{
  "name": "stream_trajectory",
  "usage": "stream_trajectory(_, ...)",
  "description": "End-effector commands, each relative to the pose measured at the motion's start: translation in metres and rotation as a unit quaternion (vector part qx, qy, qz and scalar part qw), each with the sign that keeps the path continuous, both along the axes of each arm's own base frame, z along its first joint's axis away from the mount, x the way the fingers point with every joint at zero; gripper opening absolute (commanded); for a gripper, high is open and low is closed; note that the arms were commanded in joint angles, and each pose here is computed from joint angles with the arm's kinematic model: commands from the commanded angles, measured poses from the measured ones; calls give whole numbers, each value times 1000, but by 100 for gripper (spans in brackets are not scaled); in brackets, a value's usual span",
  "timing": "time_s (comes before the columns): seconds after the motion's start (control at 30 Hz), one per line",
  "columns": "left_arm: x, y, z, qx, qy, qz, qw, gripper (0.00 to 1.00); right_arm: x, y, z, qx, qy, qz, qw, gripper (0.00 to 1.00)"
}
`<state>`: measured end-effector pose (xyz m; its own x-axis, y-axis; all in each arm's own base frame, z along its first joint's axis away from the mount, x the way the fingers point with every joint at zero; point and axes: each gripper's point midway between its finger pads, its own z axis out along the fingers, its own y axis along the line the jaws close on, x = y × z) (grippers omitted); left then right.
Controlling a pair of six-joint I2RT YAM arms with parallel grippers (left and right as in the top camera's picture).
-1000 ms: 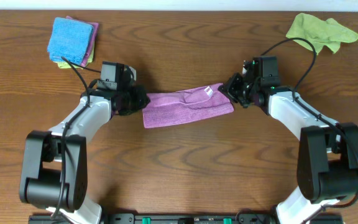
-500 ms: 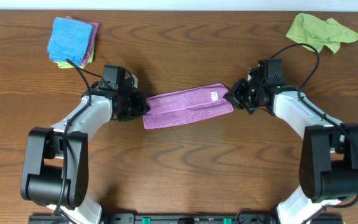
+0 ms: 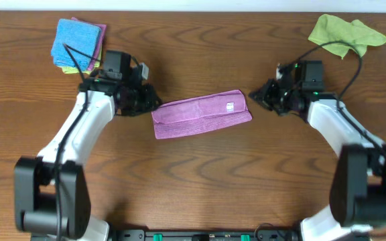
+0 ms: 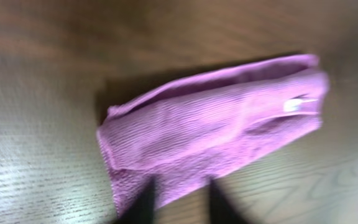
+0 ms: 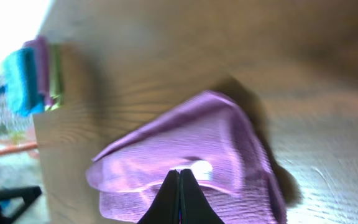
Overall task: Fold the cloth
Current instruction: 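Regrasp the folded cloth's ends with both grippers and press them down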
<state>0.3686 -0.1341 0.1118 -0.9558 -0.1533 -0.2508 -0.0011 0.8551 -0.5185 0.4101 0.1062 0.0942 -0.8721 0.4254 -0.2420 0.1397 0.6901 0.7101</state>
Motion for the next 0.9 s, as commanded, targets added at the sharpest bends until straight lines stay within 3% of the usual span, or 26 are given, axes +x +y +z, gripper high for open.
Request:
stream_trajectory(0.0, 0, 2, 10, 35, -27, -18, 999, 6, 4, 7, 44, -105, -114, 44, 987, 1)
stream_trajectory(0.1, -5, 14, -13, 126, -13, -1, 992, 6, -1, 8, 29, -184, -98, 29, 978, 2)
stream_trajectory(0.27, -11, 5, -31, 177, -10, 4, 984, 6, 0, 23, -6, -239, -77, 39, 967, 2)
stream_trajectory(0.63, -14, 3, -39, 178, -7, 23, 984, 6, 0, 30, -80, -253, -16, 61, 965, 1)
stream_trajectory(0.87, -15, 2, -39, 179, -6, 22, 984, 6, -29, 29, -109, -267, 53, 87, 958, 2)
